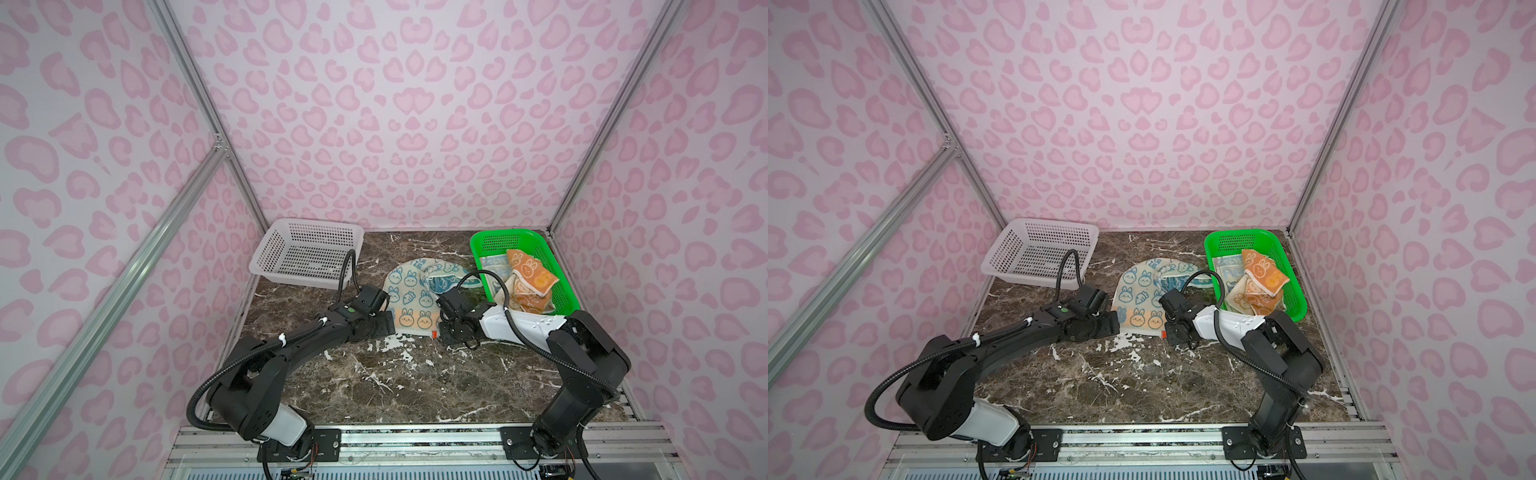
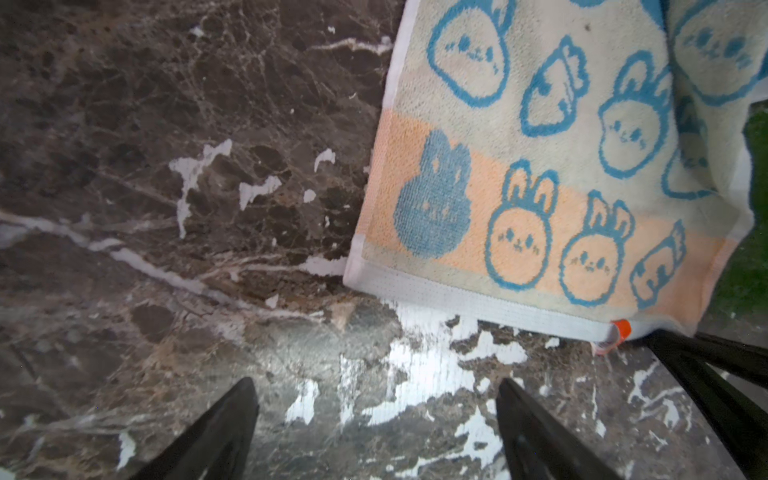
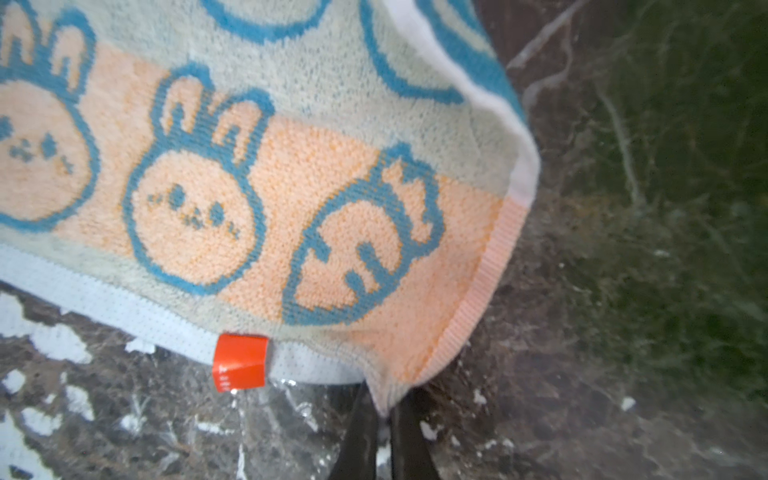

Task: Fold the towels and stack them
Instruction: 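Grasp the towel's other near corner with the left gripper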

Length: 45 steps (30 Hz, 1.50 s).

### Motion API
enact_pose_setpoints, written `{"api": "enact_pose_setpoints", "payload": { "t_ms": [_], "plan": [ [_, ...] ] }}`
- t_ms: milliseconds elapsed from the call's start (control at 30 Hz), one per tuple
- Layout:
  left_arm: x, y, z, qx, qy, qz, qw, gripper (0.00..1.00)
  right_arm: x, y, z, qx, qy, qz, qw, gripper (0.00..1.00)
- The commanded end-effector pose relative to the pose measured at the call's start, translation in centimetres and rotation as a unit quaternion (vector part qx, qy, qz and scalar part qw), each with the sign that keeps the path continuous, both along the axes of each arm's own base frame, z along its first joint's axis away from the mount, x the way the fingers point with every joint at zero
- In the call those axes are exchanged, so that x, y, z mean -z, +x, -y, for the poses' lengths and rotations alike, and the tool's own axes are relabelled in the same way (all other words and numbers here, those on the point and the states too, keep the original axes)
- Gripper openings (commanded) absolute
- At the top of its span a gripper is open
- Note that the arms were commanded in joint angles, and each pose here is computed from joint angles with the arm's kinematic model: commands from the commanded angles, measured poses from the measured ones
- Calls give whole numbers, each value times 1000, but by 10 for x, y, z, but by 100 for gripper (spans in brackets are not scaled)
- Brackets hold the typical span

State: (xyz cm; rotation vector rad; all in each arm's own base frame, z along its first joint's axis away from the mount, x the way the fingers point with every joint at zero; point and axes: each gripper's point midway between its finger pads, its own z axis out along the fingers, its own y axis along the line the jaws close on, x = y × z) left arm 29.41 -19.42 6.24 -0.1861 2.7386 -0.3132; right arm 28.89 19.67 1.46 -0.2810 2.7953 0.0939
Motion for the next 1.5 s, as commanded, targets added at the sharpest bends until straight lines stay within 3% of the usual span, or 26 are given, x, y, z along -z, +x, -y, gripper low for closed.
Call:
{"api": "enact_pose_setpoints", "payload": {
  "t_ms": [0,133,433,567,800,967,1467],
  "plan": [
    [5,15,1,10,36,-2,999,85,13,-18,17,4,-29,-39,999,5],
    [23,18,12,30,42,-28,998,72,11,-19,21,6,-24,-38,999,4],
    [48,18,8,34,73,-52,995,64,8,-17,22,6,-17,-30,999,3],
    [55,20,9,34,76,-59,995,53,10,-18,21,6,-15,-32,999,0],
    [66,9,21,49,63,-77,994,25,7,-17,20,5,-10,-29,1000,0],
    [71,-7,20,54,52,-97,992,22,6,-17,20,6,-10,-26,1000,0],
    [61,-29,29,70,44,-103,991,27,16,-27,24,16,-2,-31,999,0]
  ]
}}
